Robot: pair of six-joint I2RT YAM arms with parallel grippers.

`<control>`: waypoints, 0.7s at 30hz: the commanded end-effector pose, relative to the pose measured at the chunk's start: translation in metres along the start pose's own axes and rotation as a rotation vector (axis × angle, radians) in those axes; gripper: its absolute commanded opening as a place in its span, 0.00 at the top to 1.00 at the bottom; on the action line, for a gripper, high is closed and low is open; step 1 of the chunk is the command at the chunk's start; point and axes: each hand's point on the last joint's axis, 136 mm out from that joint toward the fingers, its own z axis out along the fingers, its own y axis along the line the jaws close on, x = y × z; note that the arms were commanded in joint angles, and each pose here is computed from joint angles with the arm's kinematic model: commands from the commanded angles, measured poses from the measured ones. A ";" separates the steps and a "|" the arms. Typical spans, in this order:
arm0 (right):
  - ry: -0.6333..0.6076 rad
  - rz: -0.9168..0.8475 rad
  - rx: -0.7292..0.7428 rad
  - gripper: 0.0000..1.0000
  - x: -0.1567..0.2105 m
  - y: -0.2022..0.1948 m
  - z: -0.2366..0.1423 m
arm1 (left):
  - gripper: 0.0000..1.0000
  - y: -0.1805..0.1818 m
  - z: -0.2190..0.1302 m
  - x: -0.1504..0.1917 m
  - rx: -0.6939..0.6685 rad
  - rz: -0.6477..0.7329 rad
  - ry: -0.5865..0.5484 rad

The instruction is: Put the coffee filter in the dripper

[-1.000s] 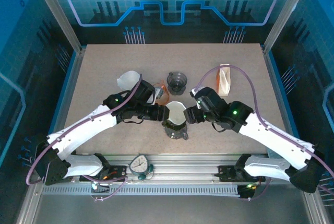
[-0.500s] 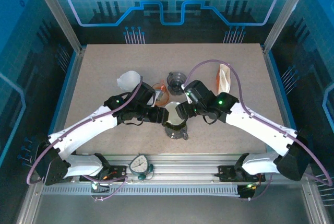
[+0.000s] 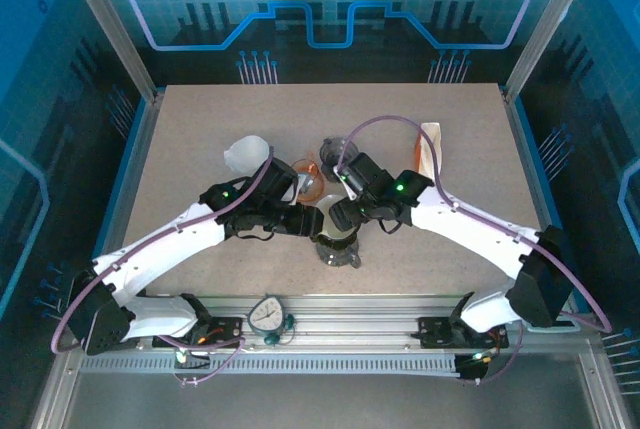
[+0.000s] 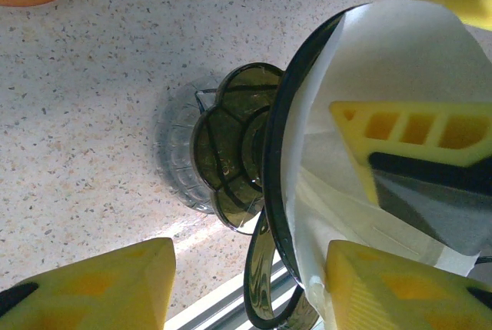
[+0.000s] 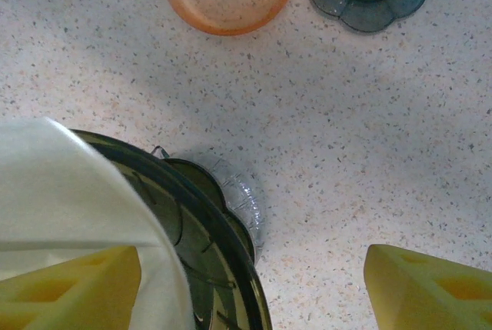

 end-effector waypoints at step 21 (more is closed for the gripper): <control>0.107 -0.013 0.057 0.22 0.018 -0.007 0.037 | 0.42 -0.007 -0.005 -0.002 0.038 0.025 -0.031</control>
